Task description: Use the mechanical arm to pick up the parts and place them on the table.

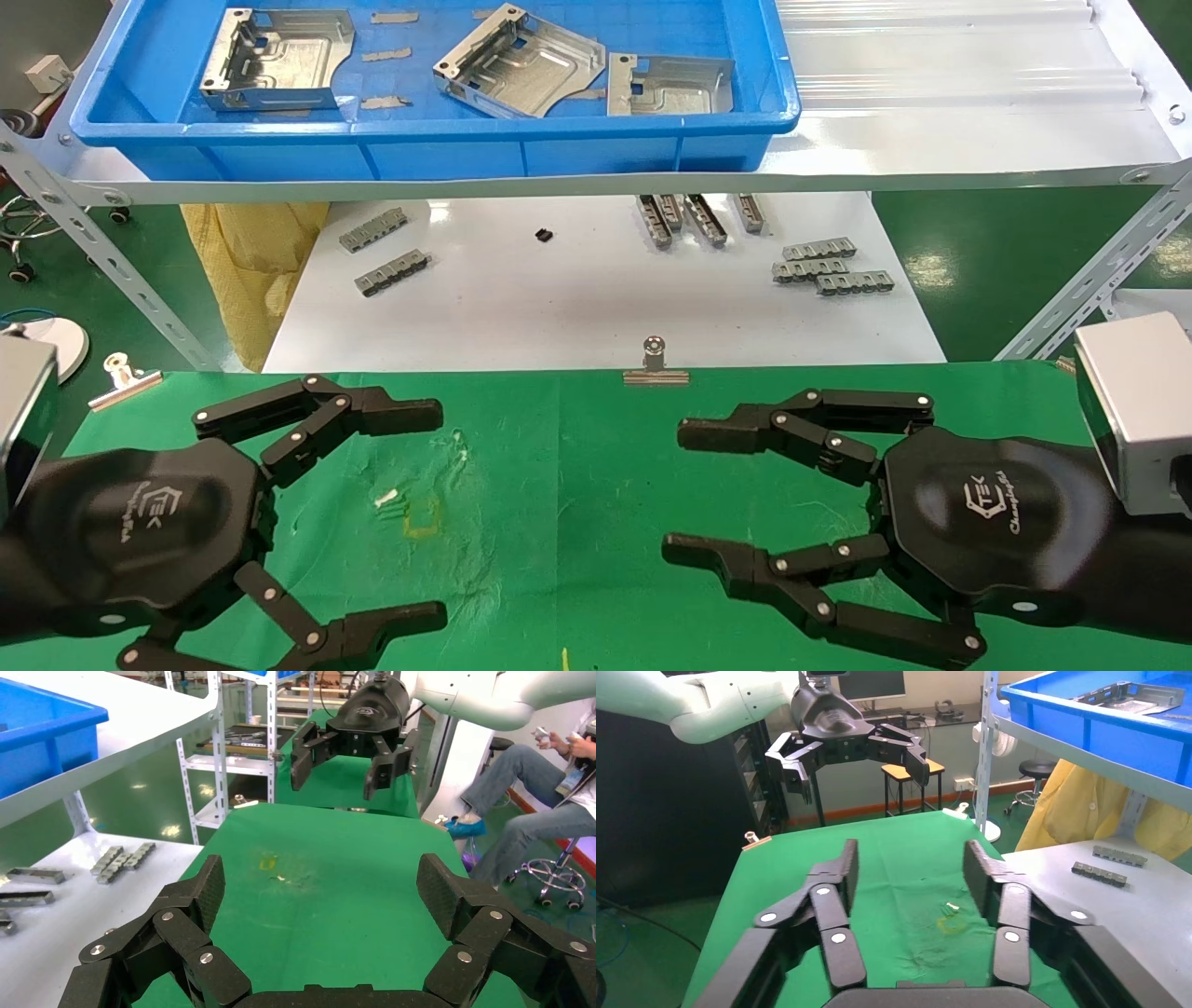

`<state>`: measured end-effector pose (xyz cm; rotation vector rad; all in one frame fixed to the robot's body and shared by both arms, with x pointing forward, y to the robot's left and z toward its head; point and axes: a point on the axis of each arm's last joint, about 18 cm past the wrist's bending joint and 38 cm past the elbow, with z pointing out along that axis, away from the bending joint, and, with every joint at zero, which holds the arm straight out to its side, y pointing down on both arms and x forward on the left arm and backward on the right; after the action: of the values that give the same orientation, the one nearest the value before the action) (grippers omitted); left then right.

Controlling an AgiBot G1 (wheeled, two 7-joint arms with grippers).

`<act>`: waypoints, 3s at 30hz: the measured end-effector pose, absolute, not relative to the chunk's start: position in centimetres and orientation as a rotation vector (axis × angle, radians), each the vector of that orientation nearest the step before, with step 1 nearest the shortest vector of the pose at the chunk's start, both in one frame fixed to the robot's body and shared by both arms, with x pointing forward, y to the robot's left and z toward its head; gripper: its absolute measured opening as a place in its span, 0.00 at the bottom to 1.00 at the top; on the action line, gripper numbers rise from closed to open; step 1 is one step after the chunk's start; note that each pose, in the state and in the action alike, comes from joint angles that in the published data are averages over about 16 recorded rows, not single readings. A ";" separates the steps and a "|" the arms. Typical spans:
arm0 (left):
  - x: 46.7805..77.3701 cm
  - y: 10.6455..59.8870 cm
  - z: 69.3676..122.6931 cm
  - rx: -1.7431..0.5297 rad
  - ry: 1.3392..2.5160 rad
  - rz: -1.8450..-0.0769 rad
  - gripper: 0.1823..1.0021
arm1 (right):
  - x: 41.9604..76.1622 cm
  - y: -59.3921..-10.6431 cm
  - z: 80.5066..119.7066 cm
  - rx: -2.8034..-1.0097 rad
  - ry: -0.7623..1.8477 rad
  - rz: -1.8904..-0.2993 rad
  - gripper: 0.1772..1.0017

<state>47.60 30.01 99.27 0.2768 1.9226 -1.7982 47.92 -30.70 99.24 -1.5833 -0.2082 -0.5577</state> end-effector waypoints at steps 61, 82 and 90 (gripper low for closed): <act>70.5 23.6 123.2 -0.538 1.510 -1.348 0.98 | 47.9 -30.7 99.2 -1.583 -0.208 -0.558 0.07; 69.6 23.9 123.0 -0.521 1.551 -1.427 0.77 | 47.9 -30.7 99.2 -1.583 -0.208 -0.558 0.51; 69.3 24.1 122.5 -0.498 1.576 -1.433 0.82 | 47.9 -30.7 99.2 -1.583 -0.208 -0.558 0.74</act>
<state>69.33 24.06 122.46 -0.4982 1.5763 -1.4330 47.92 -30.70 99.24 -1.5833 -0.2082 -0.5577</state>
